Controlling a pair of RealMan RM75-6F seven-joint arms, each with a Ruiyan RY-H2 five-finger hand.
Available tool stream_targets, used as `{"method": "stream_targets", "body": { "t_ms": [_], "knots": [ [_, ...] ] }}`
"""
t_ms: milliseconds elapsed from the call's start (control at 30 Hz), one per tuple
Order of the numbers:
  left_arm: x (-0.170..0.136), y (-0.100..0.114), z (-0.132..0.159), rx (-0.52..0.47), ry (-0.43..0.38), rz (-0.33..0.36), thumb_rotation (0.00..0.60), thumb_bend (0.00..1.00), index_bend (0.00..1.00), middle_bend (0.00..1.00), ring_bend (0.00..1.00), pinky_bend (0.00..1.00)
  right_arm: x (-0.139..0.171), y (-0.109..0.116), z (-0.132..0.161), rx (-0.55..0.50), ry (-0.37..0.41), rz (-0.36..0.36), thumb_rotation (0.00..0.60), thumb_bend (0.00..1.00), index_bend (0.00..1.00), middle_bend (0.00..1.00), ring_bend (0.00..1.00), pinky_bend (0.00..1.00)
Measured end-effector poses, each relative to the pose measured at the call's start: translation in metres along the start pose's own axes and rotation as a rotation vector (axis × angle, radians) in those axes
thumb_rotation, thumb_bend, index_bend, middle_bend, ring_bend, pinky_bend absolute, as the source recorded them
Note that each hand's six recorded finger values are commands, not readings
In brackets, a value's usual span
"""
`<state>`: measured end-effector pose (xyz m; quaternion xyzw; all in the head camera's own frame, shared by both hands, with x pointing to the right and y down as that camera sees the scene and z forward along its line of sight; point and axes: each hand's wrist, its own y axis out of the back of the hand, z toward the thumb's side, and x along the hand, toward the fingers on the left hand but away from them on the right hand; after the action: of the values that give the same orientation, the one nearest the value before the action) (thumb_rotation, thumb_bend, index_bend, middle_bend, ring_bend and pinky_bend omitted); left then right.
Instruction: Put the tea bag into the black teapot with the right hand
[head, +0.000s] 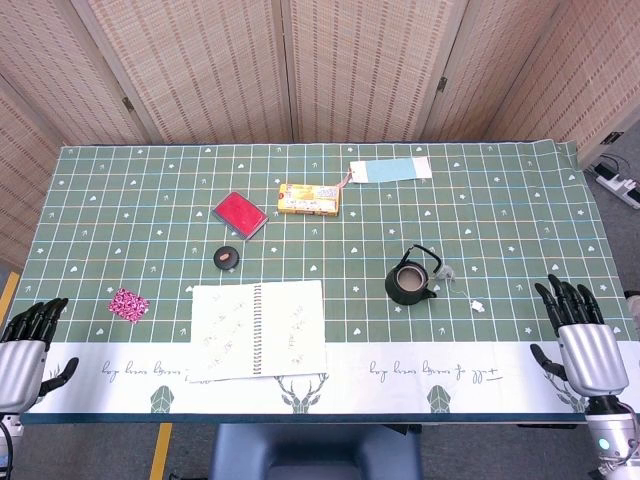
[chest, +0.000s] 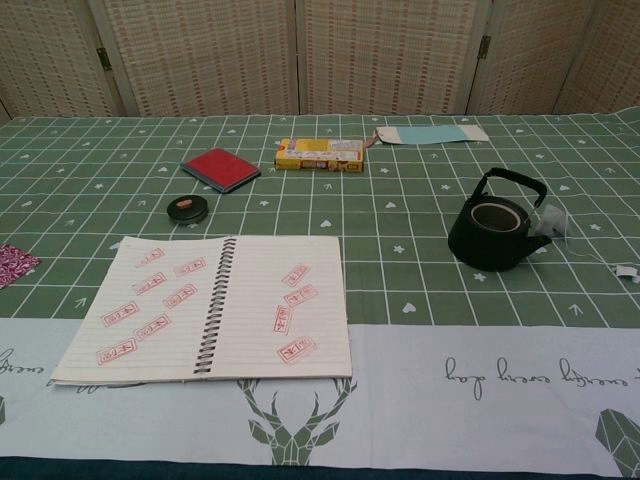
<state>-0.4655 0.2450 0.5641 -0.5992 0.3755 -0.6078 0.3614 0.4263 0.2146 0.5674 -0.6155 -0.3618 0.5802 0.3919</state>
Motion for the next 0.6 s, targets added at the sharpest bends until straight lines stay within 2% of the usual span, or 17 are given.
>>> {"method": "stream_targets", "body": {
  "t_ms": [500,600],
  "knots": [
    [-0.0017,-0.0013,0.0012,-0.006,0.003,-0.003,0.600,0.28,0.00,0.06,0.07,0.12,-0.0045,-0.0033,0.0043,0.013,0.025,0.008,0.600,0.30,0.00,0.00,0.00,0.00],
    [-0.0016,0.0006,-0.0003,-0.015,0.005,0.001,0.600,0.28,0.00,0.06,0.07,0.12,-0.0080,-0.0050,0.0051,0.036,0.049,0.006,0.600,0.29,0.07,0.00,0.00,0.00]
  ]
}}
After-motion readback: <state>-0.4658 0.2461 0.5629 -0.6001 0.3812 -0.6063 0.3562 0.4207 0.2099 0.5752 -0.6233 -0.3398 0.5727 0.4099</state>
